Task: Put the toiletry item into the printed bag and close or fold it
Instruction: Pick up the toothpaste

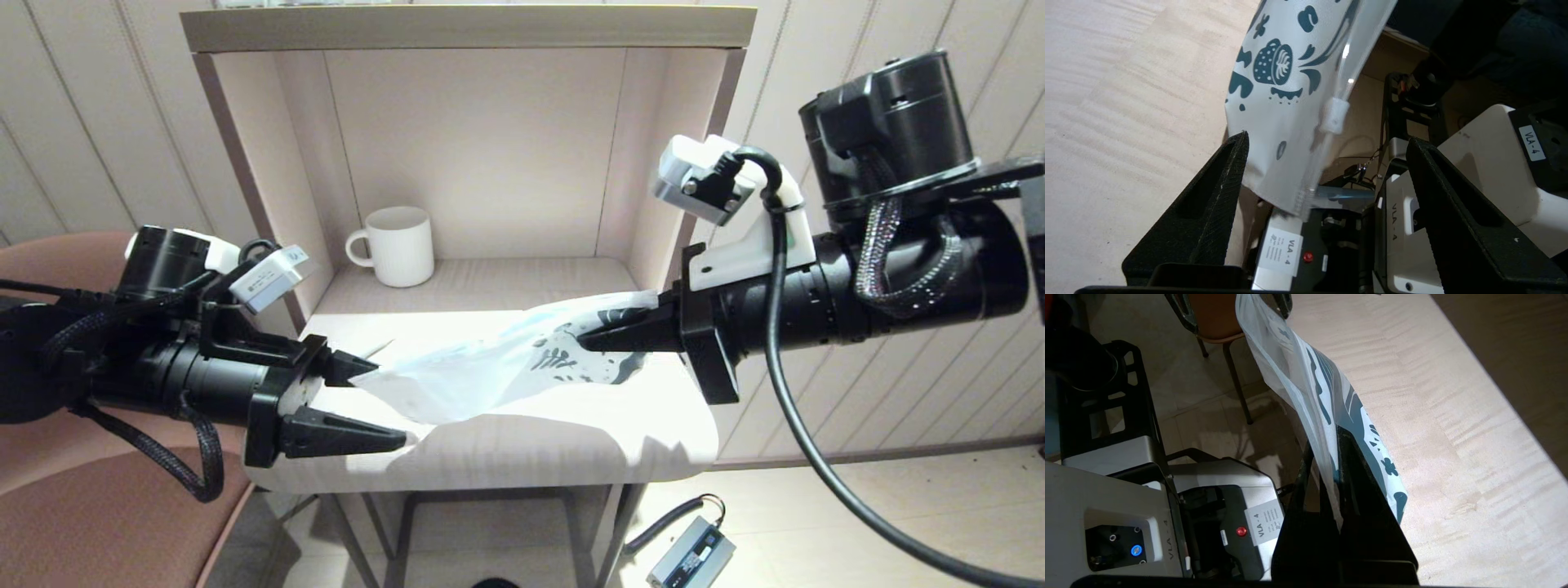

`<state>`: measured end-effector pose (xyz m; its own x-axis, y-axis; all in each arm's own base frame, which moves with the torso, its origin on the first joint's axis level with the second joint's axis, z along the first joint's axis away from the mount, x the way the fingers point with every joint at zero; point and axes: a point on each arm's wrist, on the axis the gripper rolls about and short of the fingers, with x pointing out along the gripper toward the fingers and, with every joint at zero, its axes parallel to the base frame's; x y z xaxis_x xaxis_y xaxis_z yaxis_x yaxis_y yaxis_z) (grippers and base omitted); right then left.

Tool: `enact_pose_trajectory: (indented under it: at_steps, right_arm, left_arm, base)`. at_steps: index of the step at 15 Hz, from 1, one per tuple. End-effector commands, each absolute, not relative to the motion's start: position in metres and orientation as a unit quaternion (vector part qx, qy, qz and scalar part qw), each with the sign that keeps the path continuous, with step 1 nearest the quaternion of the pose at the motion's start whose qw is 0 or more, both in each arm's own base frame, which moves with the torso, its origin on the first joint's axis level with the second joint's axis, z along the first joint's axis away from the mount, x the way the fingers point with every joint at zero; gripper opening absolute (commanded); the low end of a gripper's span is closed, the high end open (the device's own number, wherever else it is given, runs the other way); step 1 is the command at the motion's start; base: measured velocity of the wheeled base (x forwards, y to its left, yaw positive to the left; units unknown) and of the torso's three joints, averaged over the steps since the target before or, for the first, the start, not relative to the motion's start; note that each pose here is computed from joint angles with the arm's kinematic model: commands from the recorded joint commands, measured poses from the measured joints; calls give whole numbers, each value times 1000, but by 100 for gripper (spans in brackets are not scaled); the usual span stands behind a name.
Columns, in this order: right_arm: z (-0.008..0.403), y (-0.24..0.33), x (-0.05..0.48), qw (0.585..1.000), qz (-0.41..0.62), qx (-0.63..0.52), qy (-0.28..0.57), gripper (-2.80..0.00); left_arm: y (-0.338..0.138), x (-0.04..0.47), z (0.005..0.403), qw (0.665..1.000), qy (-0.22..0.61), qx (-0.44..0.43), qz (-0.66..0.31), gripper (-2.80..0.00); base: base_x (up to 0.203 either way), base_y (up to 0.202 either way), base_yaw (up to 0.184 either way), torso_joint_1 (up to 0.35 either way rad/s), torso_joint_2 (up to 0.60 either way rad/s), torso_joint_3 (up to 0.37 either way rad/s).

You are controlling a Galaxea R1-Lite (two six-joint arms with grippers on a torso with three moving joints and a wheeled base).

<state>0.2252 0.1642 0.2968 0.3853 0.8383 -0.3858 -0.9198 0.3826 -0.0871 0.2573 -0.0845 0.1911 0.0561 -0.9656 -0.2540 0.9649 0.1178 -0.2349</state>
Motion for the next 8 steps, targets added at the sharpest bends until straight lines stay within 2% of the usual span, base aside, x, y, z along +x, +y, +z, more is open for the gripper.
enact_pose_trajectory:
  at_steps: [1,8]
  right_arm:
    - [299,163,223,821,536,-128,147,-280]
    - [302,164,220,813,553,-82,165,-280]
  left_arm:
    - [-84,262,187,727,170,-2,-665,0]
    - [-93,265,189,716,170,-8,-677,0]
  base:
    - [0,0,0,0,0,0]
    - [0,0,0,0,0,0]
